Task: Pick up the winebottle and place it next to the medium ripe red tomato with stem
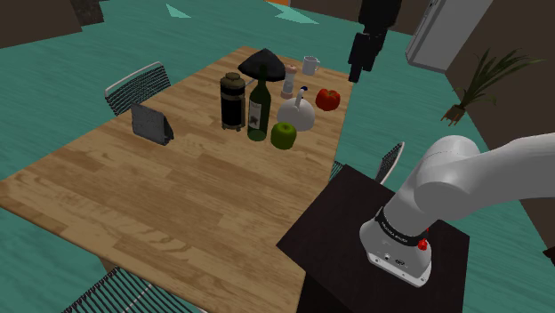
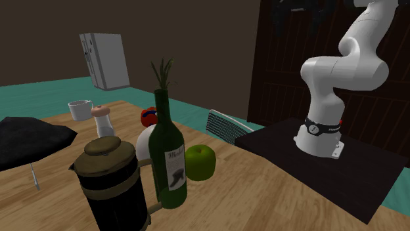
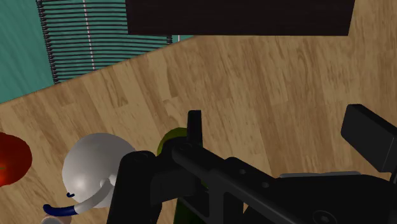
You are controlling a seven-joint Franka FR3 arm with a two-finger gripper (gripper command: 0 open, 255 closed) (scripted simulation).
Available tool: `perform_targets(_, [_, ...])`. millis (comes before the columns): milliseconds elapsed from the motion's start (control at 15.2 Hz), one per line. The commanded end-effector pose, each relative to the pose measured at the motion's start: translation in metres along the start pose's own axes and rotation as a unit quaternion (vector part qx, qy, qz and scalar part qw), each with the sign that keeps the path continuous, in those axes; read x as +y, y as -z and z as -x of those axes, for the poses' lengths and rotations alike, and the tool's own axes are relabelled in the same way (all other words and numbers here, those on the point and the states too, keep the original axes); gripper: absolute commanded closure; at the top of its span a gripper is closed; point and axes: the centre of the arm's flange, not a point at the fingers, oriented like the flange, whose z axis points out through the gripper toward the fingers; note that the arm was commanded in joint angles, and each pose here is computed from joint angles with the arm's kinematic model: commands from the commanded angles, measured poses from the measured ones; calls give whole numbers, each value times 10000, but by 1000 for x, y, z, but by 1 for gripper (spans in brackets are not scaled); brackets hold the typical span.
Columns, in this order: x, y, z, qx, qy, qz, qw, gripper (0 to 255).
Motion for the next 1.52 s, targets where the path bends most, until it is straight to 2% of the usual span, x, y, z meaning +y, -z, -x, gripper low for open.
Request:
perform_targets(0, [0,0,0,0,0,0,10000,0])
perform_targets(1452, [65,-60,-262,500,523,-38,9974,0])
